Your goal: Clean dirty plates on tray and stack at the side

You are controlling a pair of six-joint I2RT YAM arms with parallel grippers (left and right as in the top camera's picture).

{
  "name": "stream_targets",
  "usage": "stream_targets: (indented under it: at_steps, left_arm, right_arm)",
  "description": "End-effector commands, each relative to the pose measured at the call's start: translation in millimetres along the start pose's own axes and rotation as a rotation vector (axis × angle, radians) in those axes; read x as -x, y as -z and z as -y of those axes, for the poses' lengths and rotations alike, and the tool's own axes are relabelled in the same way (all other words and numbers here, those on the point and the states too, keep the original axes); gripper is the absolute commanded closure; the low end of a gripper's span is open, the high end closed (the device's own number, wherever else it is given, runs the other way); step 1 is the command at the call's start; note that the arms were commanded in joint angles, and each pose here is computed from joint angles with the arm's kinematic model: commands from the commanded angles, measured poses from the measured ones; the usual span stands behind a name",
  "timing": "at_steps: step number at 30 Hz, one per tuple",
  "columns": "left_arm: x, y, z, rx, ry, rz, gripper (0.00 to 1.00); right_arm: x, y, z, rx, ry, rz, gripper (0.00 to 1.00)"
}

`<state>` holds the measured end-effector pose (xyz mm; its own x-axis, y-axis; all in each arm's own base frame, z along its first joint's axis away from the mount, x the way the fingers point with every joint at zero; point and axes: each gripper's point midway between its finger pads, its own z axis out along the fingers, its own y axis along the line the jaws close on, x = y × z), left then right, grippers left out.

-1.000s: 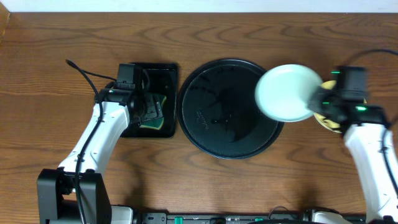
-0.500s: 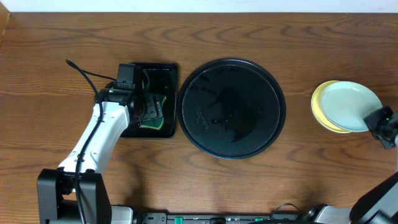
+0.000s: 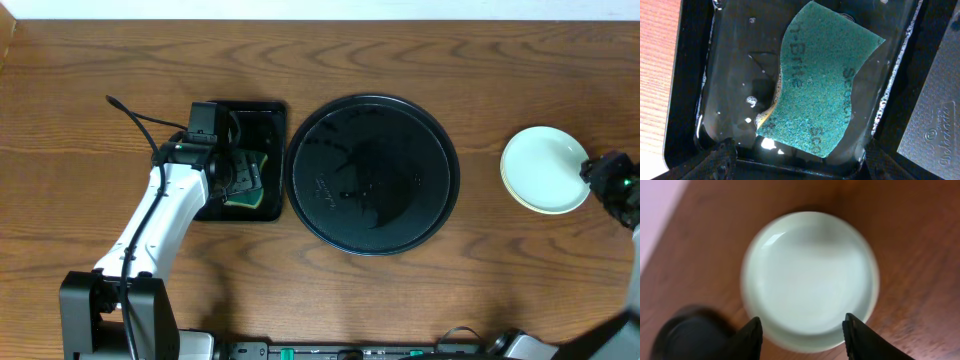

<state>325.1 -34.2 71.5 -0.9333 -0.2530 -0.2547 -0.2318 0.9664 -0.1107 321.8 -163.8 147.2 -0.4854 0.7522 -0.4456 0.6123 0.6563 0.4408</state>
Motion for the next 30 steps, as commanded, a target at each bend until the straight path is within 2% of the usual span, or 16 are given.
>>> stream_targets:
  at_steps: [1, 6, 9, 15, 21, 24, 26, 27, 30]
  left_arm:
    - [6, 5, 2, -0.004, -0.009, 0.017, 0.16]
    - [6, 5, 2, -0.005, -0.009, 0.017, 0.16]
    - [6, 5, 2, -0.005, -0.009, 0.017, 0.16]
    - [6, 5, 2, -0.005, -0.009, 0.017, 0.16]
    - [6, 5, 2, -0.005, -0.009, 0.017, 0.16]
    - [6, 5, 2, -0.005, -0.009, 0.017, 0.16]
    - [6, 5, 2, -0.005, -0.009, 0.017, 0.16]
    - [6, 5, 2, -0.005, -0.009, 0.017, 0.16]
    - [6, 5, 2, -0.005, -0.009, 0.017, 0.16]
  right_arm:
    - [-7, 30, -34, 0.091, 0.08, 0.024, 0.54]
    - [-31, 53, -51, 0.101, 0.147, -0.001, 0.6]
    - [-51, 58, -71, 0.157, 0.276, -0.043, 0.6]
    - [-107, 85, -129, 0.389, 0.525, -0.137, 0.55]
    - [-151, 136, -172, 0.615, 0.692, -0.134, 0.46]
    - [-166, 158, -180, 0.678, 0.753, -0.114, 0.38]
    - [-175, 172, -183, 0.715, 0.786, -0.104, 0.27]
    - [-179, 178, -183, 0.729, 0.798, -0.101, 0.01]
    - [-186, 190, -184, 0.762, 0.821, -0.09, 0.01]
